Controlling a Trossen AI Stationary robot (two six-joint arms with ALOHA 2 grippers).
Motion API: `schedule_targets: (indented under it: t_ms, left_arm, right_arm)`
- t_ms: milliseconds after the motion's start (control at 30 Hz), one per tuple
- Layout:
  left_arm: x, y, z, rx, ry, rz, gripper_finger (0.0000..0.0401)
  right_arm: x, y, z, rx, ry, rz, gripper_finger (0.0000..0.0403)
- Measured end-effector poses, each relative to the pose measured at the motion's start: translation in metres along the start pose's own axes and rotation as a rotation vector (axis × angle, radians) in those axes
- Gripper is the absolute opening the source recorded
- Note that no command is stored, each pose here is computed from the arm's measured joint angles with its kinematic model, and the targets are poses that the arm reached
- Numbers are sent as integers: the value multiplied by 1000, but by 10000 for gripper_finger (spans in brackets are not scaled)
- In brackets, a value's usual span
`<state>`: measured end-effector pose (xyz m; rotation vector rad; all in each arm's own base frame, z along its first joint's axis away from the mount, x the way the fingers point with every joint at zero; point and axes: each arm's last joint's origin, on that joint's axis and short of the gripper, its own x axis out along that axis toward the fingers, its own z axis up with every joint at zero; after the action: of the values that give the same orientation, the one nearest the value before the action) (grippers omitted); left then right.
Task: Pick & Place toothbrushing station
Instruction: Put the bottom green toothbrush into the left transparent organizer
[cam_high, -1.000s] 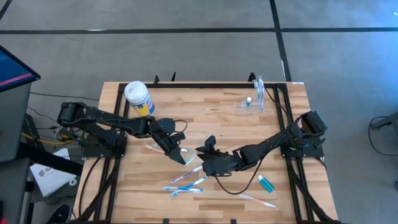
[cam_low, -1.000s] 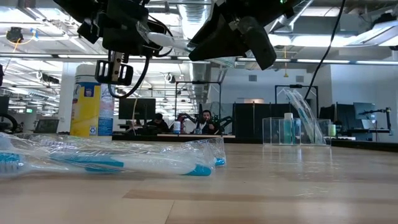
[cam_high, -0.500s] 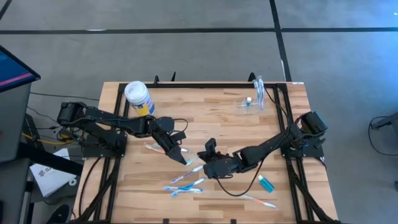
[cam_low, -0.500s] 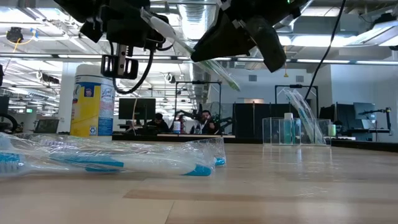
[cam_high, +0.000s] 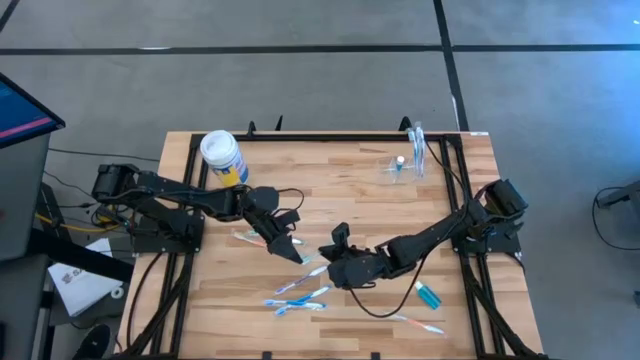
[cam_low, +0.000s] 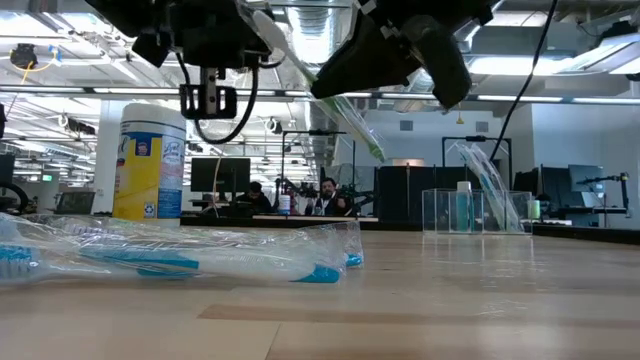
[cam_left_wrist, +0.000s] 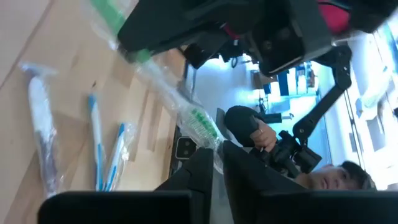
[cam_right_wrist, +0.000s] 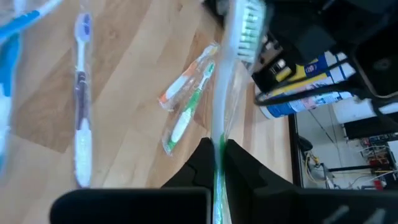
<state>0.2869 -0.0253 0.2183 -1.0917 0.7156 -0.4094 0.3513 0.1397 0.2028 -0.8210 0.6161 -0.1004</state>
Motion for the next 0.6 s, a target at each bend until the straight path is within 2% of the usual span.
schedule_targets:
  t_ms: [200,400,600]
  left_arm:
    - [1,-10,3,154,-43,-77,64]
    - [2,-12,3,206,-51,-91,100]
    - [2,-13,4,308,-62,-98,115]
  right_arm:
    - [-3,2,3,20,-13,-2,5]
    - [-12,-2,3,43,-3,12,5]
    - [-26,-11,2,118,13,24,5]
